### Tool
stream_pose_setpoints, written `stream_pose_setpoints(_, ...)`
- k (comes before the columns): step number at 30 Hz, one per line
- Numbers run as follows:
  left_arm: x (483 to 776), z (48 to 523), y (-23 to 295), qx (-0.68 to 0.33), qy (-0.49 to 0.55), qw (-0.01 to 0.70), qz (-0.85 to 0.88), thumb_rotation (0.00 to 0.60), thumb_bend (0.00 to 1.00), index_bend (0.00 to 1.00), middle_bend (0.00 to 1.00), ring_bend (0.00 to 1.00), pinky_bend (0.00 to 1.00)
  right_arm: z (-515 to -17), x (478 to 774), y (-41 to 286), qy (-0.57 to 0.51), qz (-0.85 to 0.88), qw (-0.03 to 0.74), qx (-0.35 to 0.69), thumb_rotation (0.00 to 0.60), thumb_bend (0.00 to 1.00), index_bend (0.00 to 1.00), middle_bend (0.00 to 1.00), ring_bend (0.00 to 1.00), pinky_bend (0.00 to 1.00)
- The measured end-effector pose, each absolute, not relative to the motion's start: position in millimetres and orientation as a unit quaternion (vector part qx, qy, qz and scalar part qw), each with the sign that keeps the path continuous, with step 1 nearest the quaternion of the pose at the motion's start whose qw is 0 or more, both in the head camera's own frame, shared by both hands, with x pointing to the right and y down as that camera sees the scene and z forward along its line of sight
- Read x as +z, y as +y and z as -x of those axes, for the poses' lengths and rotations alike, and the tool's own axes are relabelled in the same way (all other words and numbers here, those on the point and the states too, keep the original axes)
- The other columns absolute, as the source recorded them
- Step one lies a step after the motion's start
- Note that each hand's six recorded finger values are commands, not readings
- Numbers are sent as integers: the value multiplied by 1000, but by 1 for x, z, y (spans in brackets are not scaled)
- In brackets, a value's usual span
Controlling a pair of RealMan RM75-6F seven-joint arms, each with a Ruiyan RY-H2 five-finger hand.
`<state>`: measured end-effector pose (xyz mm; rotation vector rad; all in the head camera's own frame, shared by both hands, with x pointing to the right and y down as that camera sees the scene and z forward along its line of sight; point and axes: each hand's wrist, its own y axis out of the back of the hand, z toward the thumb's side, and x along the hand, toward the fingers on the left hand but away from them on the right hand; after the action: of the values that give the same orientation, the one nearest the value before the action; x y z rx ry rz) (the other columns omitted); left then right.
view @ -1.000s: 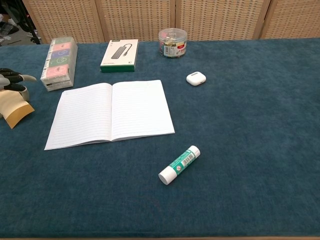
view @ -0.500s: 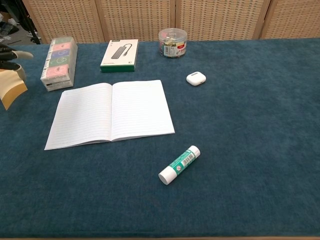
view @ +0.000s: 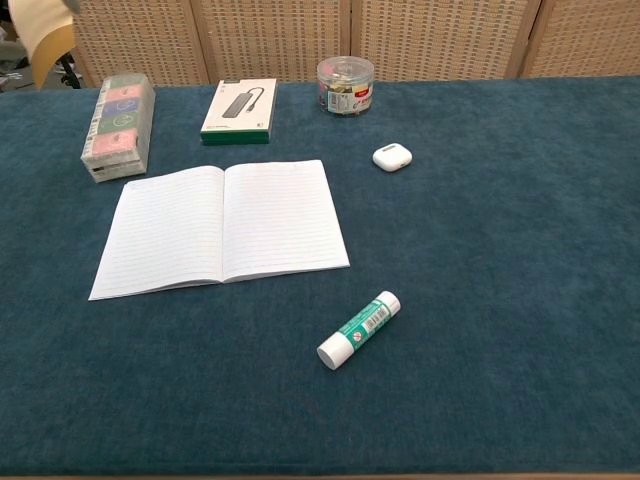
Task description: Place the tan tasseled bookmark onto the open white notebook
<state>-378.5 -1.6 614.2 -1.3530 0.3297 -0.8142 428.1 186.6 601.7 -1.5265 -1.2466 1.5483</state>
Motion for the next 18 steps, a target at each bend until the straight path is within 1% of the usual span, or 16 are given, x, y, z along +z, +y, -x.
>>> stream_pose_setpoints(4,613,335,-9,-324,136,708,613,600,269,444,0,0,12,-433,602,185,-476,574,308,591,600,0,0,0,0,0)
stream_pose_setpoints(7,622,300,-7,-301,117,710,626,600,266,444,0,0,13,-437,604,184,-477,572,304,594,600,0,0,0,0,0)
stream_pose_setpoints(11,643,254,10,-279,84,700,652,600,265,444,0,0,13,-440,605,184,-477,570,299,598,600,0,0,0,0,0)
stream_pose_setpoints(14,657,228,26,-269,62,689,671,600,265,445,0,0,13,-442,606,184,-477,569,296,601,600,0,0,0,0,0)
stream_pose_setpoints(18,671,205,47,-257,40,672,694,600,266,444,0,0,12,-444,606,185,-476,569,294,603,600,0,0,0,0,0)
